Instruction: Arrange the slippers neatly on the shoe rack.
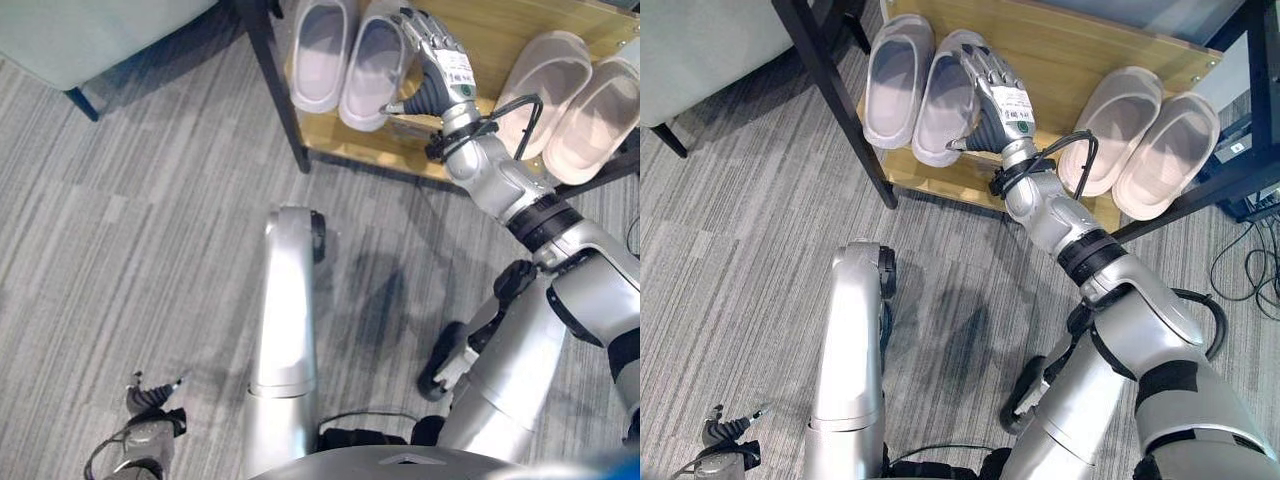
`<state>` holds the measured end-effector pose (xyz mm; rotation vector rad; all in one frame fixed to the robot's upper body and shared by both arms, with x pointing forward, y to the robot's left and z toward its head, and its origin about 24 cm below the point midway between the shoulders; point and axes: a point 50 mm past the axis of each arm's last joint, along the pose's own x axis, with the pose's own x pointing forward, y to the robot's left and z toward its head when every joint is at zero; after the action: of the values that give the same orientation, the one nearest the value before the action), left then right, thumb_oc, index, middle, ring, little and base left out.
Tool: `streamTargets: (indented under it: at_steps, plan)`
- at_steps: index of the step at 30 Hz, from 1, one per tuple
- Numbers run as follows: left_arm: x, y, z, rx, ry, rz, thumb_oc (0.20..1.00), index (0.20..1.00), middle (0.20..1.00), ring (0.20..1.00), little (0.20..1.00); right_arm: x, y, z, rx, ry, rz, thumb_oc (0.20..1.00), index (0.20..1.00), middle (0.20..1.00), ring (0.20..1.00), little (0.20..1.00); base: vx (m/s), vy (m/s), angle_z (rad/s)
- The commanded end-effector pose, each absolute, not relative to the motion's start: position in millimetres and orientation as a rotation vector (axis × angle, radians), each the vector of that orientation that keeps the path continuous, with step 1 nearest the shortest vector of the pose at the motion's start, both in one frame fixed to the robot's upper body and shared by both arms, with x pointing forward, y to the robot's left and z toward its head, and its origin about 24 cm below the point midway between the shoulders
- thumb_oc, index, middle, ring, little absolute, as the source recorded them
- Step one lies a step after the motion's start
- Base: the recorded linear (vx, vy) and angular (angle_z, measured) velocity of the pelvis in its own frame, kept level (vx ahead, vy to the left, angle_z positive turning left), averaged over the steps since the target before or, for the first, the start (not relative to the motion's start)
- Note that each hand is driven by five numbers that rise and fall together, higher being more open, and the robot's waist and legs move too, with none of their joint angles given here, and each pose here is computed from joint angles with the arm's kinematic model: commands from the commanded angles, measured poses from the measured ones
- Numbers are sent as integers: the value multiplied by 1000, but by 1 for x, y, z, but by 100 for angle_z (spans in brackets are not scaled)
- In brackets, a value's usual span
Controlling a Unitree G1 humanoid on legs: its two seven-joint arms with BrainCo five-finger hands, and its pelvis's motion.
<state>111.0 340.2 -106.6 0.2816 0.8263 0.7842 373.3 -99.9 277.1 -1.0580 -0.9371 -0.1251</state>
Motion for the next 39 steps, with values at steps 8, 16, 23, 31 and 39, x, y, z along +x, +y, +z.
streamTargets:
  at_steps: [8, 16, 23, 31, 39]
  plan:
    - [157, 315, -100, 190, 697, 721, 1000, 1000, 1000, 1000, 1000, 299, -153, 281, -883, -1128, -25, 1000, 1000, 1000, 1000, 1000, -43, -13, 12]
    - [240, 286, -47, 262, 351, 470, 1000, 1000, 1000, 1000, 1000, 301, -233, 123, -680, -421, -208, 1000, 1000, 1000, 1000, 1000, -82, 70, 12]
    - [261, 255, 34, 519, -8, 20, 1000, 1000, 1000, 1000, 1000, 250, -282, 12, -680, 90, -265, 1000, 1000, 1000, 1000, 1000, 100, -12, 3]
    - [203, 218, -83, 784, 425, -302, 1000, 1000, 1000, 1000, 1000, 186, -321, -58, -910, 538, -156, 1000, 1000, 1000, 1000, 1000, 179, -102, -23]
    - [195, 200, -92, 692, 449, -309, 1000, 1000, 1000, 1000, 1000, 153, -305, -87, -782, 665, -134, 1000, 1000, 1000, 1000, 1000, 101, -123, -15]
